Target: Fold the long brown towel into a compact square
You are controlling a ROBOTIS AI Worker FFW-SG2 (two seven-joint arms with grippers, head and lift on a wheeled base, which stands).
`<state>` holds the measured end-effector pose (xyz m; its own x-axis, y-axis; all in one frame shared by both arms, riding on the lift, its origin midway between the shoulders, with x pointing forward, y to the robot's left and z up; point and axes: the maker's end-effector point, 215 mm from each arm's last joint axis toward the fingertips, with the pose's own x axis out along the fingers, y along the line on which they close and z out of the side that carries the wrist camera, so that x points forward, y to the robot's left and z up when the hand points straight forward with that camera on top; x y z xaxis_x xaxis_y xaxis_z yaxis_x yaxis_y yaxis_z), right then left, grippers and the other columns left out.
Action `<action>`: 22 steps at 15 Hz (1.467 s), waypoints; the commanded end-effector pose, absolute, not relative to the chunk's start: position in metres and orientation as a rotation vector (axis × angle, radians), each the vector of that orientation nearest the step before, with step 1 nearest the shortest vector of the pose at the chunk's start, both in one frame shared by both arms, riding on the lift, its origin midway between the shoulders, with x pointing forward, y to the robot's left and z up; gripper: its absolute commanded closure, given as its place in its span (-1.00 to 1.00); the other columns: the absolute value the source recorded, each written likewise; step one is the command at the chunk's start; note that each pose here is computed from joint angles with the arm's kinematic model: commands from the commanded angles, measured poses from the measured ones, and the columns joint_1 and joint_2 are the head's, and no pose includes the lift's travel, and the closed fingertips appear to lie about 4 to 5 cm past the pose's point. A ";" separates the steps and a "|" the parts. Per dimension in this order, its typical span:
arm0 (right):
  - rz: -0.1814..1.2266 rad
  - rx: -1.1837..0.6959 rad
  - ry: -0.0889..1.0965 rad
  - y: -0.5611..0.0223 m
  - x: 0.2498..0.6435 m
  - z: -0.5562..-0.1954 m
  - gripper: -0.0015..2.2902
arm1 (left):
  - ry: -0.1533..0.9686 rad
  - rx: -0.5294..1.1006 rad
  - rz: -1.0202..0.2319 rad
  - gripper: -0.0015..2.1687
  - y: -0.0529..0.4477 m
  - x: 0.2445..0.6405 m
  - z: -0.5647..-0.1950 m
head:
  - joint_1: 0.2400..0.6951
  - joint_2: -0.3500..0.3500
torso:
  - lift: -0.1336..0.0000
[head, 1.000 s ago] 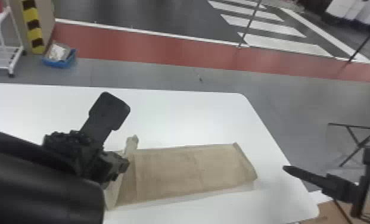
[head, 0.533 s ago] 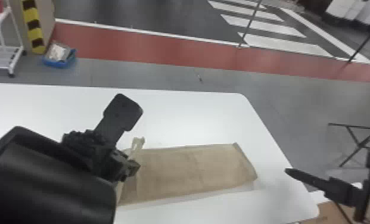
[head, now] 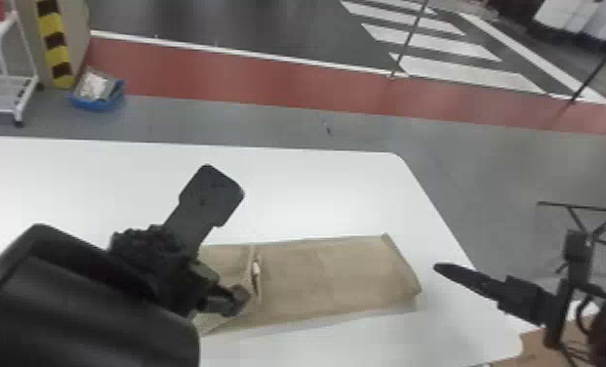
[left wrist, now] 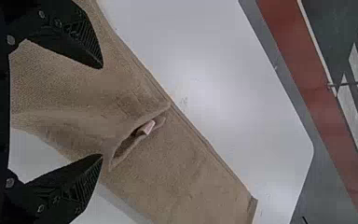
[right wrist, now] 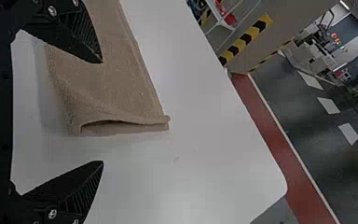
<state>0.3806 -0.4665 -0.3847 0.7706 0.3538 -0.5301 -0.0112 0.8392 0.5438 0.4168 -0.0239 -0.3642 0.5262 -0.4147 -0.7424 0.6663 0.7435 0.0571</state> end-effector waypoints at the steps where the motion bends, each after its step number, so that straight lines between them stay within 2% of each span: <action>1: 0.272 0.605 0.682 -0.422 0.386 -0.378 -0.90 | 0.758 0.294 -0.618 -0.97 -0.006 0.425 -0.350 | 1.00 -1.00 | -0.86; 4: 0.363 0.639 0.721 -0.355 0.397 -0.376 -0.90 | 0.764 0.181 -0.536 -0.97 0.039 0.429 -0.347 | 1.00 -1.00 | -0.86; 8: 0.480 0.621 0.792 -0.259 0.415 -0.391 -0.84 | 0.763 0.043 -0.439 -0.97 0.102 0.442 -0.345 | 1.00 -0.97 | -0.86; 11: 0.551 0.561 0.837 -0.196 0.430 -0.396 -0.81 | 0.765 -0.035 -0.392 -0.97 0.139 0.439 -0.352 | 1.00 -0.62 | -0.86; 12: 0.559 0.529 0.860 -0.182 0.433 -0.400 -0.81 | 0.770 -0.052 -0.386 -0.97 0.146 0.436 -0.356 | 1.00 -0.40 | -0.86; 15: 0.554 0.462 0.939 -0.160 0.435 -0.413 -0.77 | 0.759 -0.064 -0.381 -0.97 0.157 0.435 -0.360 | 1.00 -0.17 | -0.86; 17: 0.546 0.451 0.944 -0.160 0.438 -0.411 -0.77 | 0.757 -0.071 -0.382 -0.97 0.158 0.435 -0.360 | 1.00 -0.03 | -0.86; 22: 0.574 0.419 0.980 -0.141 0.434 -0.420 -0.70 | 0.750 -0.066 -0.394 -0.97 0.154 0.436 -0.359 | 1.00 0.03 | -0.86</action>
<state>0.4350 -0.1453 -0.4171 0.4415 0.6273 -0.6415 -0.2589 0.7737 0.5783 0.4365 0.1571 -0.3588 0.6640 -0.3651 -0.6525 0.3237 0.9270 -0.1893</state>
